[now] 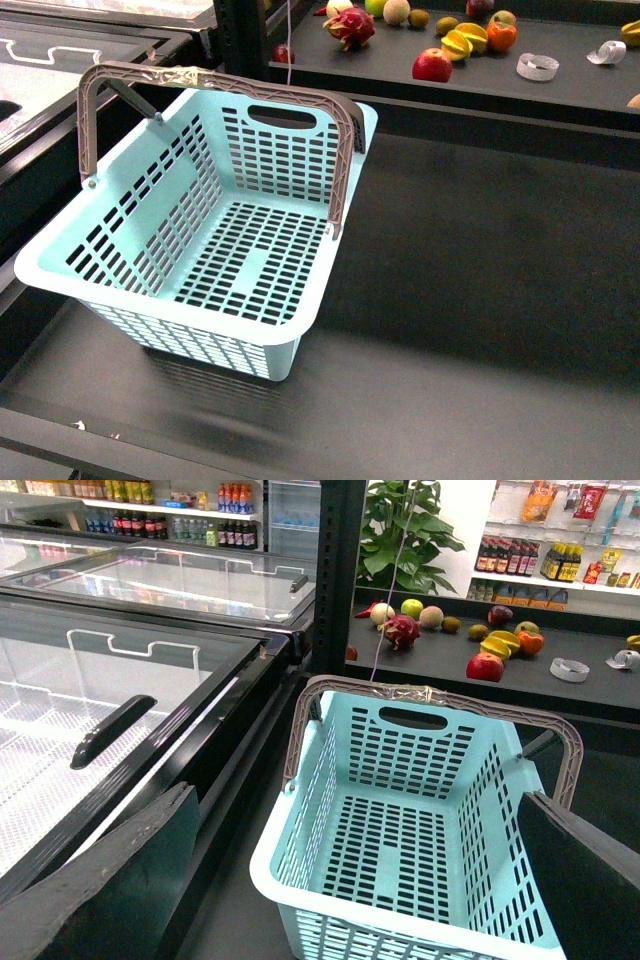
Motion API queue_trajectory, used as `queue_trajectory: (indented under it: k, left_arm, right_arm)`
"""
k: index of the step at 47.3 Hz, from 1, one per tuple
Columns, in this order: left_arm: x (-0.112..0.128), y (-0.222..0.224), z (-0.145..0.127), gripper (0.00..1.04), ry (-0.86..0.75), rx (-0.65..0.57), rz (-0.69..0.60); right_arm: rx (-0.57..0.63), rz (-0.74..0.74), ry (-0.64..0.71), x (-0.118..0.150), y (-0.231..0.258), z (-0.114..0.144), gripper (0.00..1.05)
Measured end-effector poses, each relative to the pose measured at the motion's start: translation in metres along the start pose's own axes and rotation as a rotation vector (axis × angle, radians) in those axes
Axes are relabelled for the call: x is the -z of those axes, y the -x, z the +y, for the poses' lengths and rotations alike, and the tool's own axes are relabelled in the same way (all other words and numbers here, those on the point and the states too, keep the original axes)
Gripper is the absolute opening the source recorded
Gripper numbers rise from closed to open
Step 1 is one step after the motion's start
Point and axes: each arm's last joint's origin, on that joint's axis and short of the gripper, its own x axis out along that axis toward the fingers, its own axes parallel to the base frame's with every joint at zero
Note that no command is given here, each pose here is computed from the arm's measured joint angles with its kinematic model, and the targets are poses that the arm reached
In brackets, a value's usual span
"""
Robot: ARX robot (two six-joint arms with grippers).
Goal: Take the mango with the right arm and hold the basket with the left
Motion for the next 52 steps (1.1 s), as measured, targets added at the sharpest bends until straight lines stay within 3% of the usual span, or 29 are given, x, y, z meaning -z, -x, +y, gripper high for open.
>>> queue_trajectory:
  k: [52]
  left_arm:
    - [0.0, 0.0, 0.0, 0.99, 0.0, 0.0, 0.0]
  right_arm:
    - [0.0, 0.0, 0.0, 0.0, 0.0, 0.0, 0.97]
